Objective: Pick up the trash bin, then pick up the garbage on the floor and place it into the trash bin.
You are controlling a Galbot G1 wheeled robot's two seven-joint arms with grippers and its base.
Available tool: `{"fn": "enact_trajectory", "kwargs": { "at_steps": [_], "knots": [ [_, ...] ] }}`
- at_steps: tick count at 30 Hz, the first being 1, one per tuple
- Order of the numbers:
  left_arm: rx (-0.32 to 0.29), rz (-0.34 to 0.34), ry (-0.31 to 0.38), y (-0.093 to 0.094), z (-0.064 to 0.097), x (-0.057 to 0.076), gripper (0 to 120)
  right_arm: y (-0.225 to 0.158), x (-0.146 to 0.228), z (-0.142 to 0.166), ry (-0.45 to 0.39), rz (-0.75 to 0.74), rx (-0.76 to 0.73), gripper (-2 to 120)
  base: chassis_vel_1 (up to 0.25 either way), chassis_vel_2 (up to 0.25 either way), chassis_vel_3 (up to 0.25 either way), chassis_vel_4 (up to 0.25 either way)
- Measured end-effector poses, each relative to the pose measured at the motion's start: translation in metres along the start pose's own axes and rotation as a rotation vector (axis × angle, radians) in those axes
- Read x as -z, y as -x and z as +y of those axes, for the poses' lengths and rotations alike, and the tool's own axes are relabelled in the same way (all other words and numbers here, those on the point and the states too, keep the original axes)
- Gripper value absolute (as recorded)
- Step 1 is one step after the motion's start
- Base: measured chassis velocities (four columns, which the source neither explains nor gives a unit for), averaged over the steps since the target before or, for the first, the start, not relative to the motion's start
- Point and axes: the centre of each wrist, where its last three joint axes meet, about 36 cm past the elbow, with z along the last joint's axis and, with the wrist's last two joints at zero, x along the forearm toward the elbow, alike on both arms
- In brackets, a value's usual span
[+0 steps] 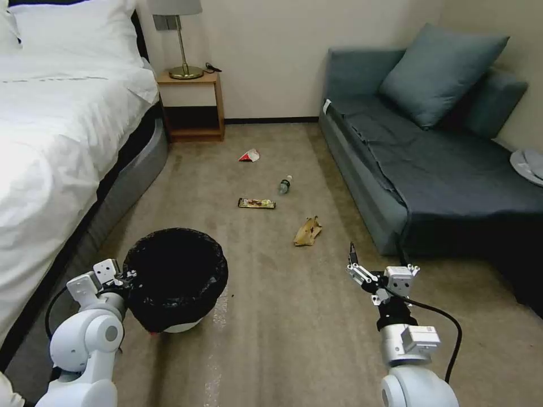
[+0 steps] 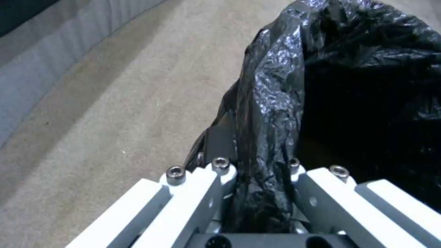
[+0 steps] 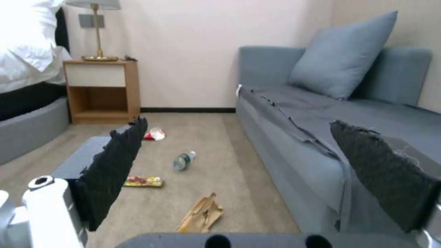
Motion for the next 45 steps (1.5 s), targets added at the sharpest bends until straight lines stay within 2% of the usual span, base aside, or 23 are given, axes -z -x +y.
{"fn": "enact_trajectory", "kwargs": {
  "at_steps": [9,28,45],
  "knots": [
    [-0.004,-0.005,-0.001,-0.0036,0.0008,0.0001,4,-0.0021,0.0027,0.0003,-0.001,-0.008,0.009,100,-0.055,0.046,0.043,-0.052],
    [0.003,-0.006,0.003,-0.0039,0.0046,0.0006,4,-0.0022,0.0029,0.0023,-0.012,-0.017,0.029,100,-0.202,0.201,0.211,-0.2],
    [-0.002,-0.007,0.002,0.0007,0.003,0.0018,4,0.0017,-0.0017,0.0031,-0.012,-0.01,0.036,100,-0.14,0.13,0.13,-0.13]
  ]
}}
